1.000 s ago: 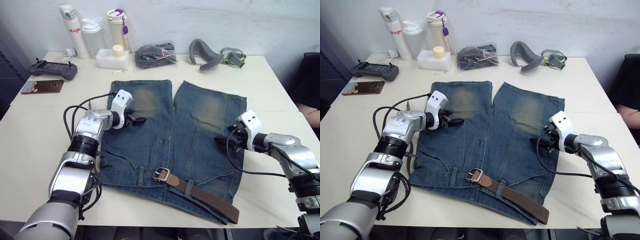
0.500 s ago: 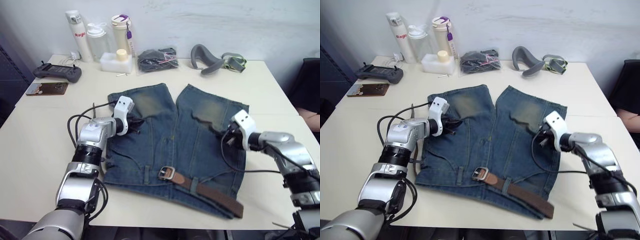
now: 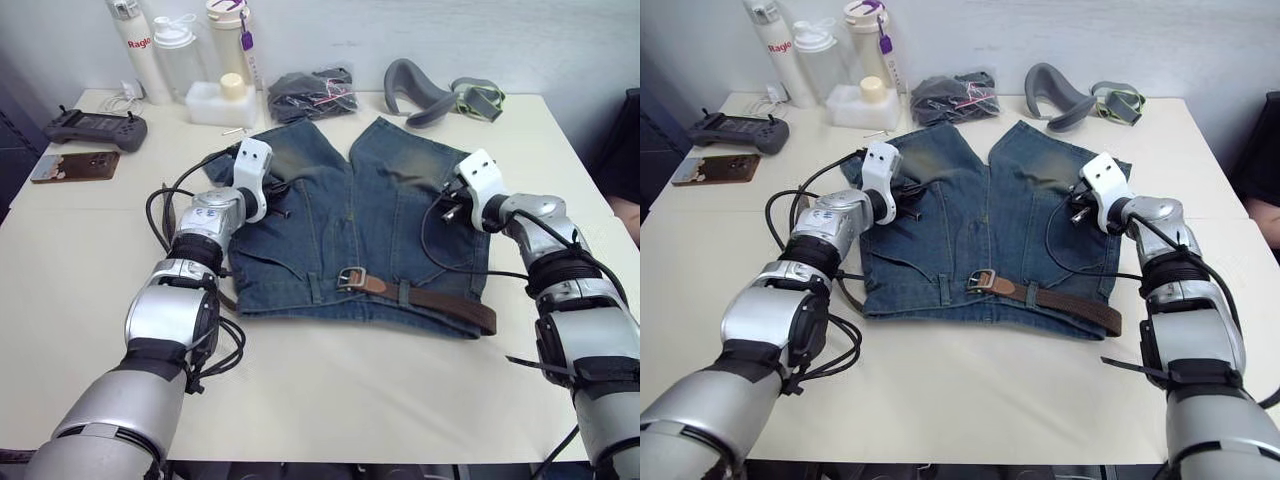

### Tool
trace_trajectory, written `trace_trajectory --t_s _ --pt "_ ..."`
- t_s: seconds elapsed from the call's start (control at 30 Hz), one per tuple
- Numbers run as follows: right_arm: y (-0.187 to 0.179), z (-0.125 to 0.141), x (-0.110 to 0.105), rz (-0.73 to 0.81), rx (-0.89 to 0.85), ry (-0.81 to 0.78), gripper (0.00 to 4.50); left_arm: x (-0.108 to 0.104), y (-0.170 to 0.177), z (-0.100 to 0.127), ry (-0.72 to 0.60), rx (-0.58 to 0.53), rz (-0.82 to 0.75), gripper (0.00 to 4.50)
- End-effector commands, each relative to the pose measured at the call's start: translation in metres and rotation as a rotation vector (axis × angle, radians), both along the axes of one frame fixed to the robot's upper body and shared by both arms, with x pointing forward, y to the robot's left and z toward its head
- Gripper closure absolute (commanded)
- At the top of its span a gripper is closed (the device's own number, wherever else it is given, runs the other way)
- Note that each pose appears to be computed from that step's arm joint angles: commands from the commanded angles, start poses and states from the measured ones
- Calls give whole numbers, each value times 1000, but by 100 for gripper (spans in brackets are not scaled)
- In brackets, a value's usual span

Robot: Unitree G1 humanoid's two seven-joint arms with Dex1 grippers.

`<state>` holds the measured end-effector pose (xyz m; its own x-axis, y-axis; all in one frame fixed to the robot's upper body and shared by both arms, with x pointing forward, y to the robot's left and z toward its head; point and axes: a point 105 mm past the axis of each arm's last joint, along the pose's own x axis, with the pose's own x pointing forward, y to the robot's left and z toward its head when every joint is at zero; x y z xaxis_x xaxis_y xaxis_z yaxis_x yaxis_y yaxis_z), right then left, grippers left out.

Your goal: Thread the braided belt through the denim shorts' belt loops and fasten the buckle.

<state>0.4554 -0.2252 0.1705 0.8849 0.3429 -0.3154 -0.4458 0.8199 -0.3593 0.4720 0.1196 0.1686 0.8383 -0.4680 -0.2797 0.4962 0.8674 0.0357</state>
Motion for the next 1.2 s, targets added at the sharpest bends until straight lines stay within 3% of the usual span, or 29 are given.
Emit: trace_trajectory --t_s 0.03,0.1,0.13,0.23,0.3,0.33,0.5,0.6,0.7,0.83,0.9,1.13,1.2 --pt "-6 20 3 -22 45 -80 360 -2 -1 -3 46 -13 -19 371" --pt "-5 25 2 -1 60 -93 288 -3 1 -3 55 -41 -24 300" --pt "-5 34 1 24 88 -113 226 -3 7 2 55 -71 -10 241" --pt "-1 59 -10 147 134 -154 96 -4 29 21 53 -164 23 119" --pt "8 75 -32 307 139 -155 1 -12 48 42 78 -241 20 30" --pt "14 80 -47 391 133 -143 0 -17 60 53 87 -280 31 2" --pt "49 85 -121 694 95 -26 0 -46 116 86 110 -354 190 2" --pt "69 82 -151 796 108 64 0 -56 156 92 84 -353 400 2" --pt "81 76 -173 865 114 157 0 -66 194 83 79 -298 636 2" --pt "93 76 -176 878 111 161 0 -71 209 43 156 -263 830 2" --pt "96 79 -167 847 90 111 0 -67 204 29 195 -326 904 2" --pt "97 87 -167 815 51 66 0 -45 161 16 239 -385 854 2" --pt "97 90 -167 801 55 46 0 -41 155 13 232 -352 839 2"
